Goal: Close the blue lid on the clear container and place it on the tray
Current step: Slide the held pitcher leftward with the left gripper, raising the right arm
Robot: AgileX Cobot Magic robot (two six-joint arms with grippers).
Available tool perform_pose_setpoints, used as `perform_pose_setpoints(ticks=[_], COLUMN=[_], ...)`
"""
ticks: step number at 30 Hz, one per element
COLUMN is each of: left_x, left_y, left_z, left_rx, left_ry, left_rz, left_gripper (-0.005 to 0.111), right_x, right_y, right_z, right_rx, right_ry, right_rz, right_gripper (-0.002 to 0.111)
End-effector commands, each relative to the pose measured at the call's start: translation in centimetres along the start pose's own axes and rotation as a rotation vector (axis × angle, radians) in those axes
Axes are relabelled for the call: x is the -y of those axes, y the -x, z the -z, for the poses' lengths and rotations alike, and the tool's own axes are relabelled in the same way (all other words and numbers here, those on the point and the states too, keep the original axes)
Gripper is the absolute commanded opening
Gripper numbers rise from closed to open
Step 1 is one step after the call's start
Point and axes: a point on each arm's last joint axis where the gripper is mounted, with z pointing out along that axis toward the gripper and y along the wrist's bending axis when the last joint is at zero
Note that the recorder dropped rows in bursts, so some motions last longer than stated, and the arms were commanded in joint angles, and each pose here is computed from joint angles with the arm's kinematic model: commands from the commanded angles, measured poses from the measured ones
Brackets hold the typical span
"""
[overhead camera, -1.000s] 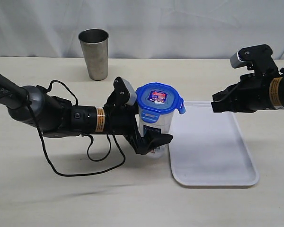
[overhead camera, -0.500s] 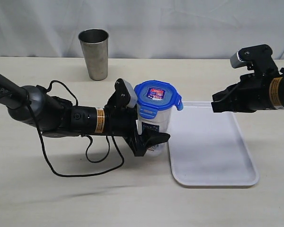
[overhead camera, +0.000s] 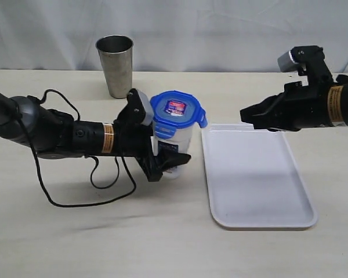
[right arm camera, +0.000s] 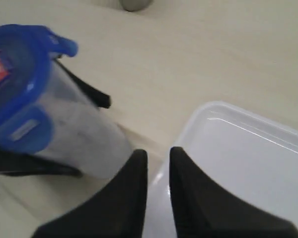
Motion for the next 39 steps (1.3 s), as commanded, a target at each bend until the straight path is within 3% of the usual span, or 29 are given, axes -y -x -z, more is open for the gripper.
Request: perform_pose_setpoints(ticks=[1, 4, 5, 7, 9, 10, 12, 14, 17, 19, 22, 23, 25, 27, 29, 36, 39], left_x=[-2.8, -3.5, -3.3, -3.1, -3.0, -3.0, -3.0, -3.0, -3.0, -2.9, -2.9, -2.9, -2.9, -2.9, -2.9, -3.0, -3.0], left_y=[-0.7, -0.7, -0.6, -0.5, -0.5, -0.5, -0.5, -0.5, -0.5, -0.6, -0.6, -0.6, -0.6, -0.6, -0.6, -0.7, -0.7], left_z=[2.0, 2.8, 2.9, 2.9, 2.9, 2.9, 2.9, 2.9, 2.9, 2.9, 2.9, 2.9, 2.9, 2.9, 2.9, 2.9, 2.9], left_rx=[-0.002, 0.028, 0.046, 0.060, 0.057, 0.057, 0.057, 0.055, 0.054, 0.052, 0.052, 0.052, 0.052, 0.052, 0.052, 0.039, 0.039], left_ry=[0.123, 0.136, 0.109, 0.081, 0.077, 0.077, 0.077, 0.073, 0.072, 0.068, 0.068, 0.068, 0.068, 0.068, 0.068, 0.075, 0.075], left_rz=[0.053, 0.053, 0.036, 0.024, 0.025, 0.025, 0.025, 0.023, 0.022, 0.019, 0.019, 0.019, 0.019, 0.019, 0.019, 0.017, 0.017], left_gripper=[0.000, 0.000, 0.000, 0.000, 0.000, 0.000, 0.000, 0.000, 0.000, 0.000, 0.000, 0.000, 0.000, 0.000, 0.000, 0.000, 0.000], right_x=[-2.0, -3.6, -4.5, -6.2, -7.2, -7.3, -7.6, -7.3, -5.6, -4.8, -3.1, -2.0, -0.5, 0.1, 0.0, -3.8, -5.8], right_y=[2.2, 5.4, 6.7, 9.0, 10.8, 11.5, 12.4, 12.8, 12.9, 12.8, 12.2, 11.9, 11.1, 10.4, 9.9, 10.4, 10.7], right_z=[0.8, 0.6, 0.2, -0.5, -0.5, -0.4, -0.4, -0.7, -0.3, 0.1, 0.7, 1.0, 1.0, 0.6, -0.1, -0.5, -0.6], right_rx=[0.041, 0.070, 0.096, 0.144, 0.201, 0.226, 0.279, 0.308, 0.370, 0.371, 0.262, 0.182, 0.037, -0.119, -0.215, -0.225, -0.221], right_ry=[0.228, 0.258, 0.243, 0.179, 0.147, 0.124, 0.027, -0.135, -0.480, -0.603, -0.787, -0.901, -0.968, -0.863, -0.655, 0.068, 0.249], right_rz=[-0.081, -0.074, -0.035, -0.132, -0.114, -0.078, 0.165, 0.246, 0.167, 0.137, 0.054, 0.048, -0.036, -0.076, -0.144, -0.269, -0.305], right_gripper=[0.037, 0.037, 0.037, 0.037, 0.037, 0.037, 0.037, 0.037, 0.037, 0.037, 0.037, 0.037, 0.037, 0.037, 0.037, 0.037, 0.042])
